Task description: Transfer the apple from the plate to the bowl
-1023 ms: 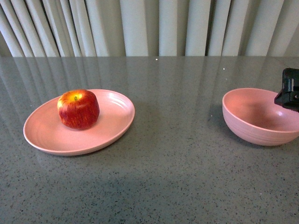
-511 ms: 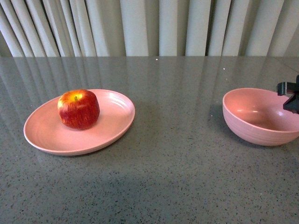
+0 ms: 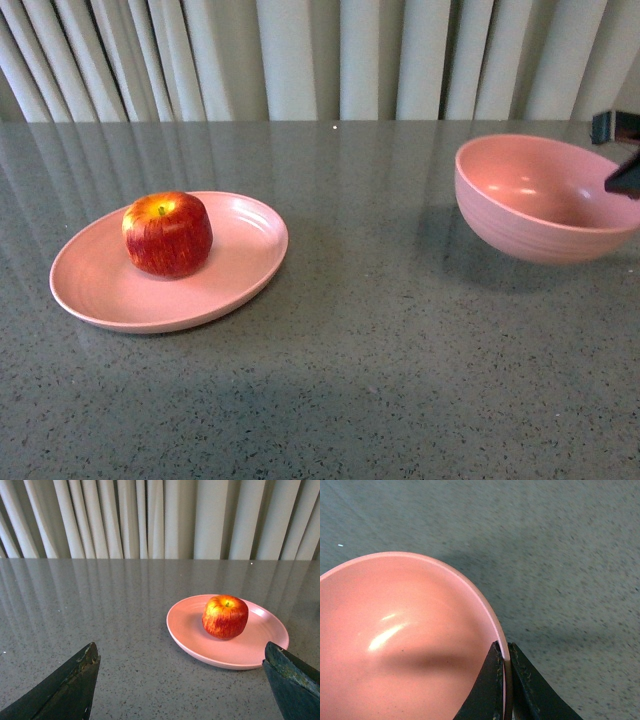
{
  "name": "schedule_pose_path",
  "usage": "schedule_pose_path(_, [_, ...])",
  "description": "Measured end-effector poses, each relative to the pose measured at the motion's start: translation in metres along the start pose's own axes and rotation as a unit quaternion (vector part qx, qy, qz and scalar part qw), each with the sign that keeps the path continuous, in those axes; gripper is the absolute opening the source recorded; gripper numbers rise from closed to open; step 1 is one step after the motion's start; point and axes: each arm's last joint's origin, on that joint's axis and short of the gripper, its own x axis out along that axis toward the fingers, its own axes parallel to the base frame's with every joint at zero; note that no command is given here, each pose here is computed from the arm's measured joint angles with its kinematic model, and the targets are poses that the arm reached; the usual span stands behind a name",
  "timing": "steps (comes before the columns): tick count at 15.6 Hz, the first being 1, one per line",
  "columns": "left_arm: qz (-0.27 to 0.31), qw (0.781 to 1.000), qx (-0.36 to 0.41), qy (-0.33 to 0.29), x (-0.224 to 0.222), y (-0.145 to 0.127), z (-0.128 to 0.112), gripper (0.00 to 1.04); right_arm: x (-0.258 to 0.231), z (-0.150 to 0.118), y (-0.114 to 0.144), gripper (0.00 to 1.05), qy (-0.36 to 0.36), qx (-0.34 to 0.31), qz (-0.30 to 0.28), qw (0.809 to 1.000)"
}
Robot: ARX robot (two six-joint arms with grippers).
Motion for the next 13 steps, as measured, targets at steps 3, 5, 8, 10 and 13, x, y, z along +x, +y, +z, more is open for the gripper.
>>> schedule_pose_path(3, [0.0,1.0,0.0,0.0,0.0,0.0,0.0,0.98,0.008,0.002,0.081,0.02,0.004,-0.056,0.056,0.997])
schedule_pose_path(5, [0.0,1.0,0.0,0.0,0.0,0.0,0.0,0.98,0.019,-0.011,0.094,0.02,0.026,-0.069,0.058,0.996])
schedule_pose_path(8, [0.0,1.0,0.0,0.0,0.0,0.0,0.0,0.98,0.035,-0.025,0.107,0.02,0.045,-0.081,0.045,0.995])
schedule_pose_path(10, [0.0,1.0,0.0,0.0,0.0,0.0,0.0,0.98,0.039,-0.028,0.11,0.02,0.05,-0.08,0.044,0.995])
schedule_pose_path(13, [0.0,1.0,0.0,0.0,0.0,0.0,0.0,0.98,0.043,-0.029,0.11,0.02,0.053,-0.078,0.04,0.995])
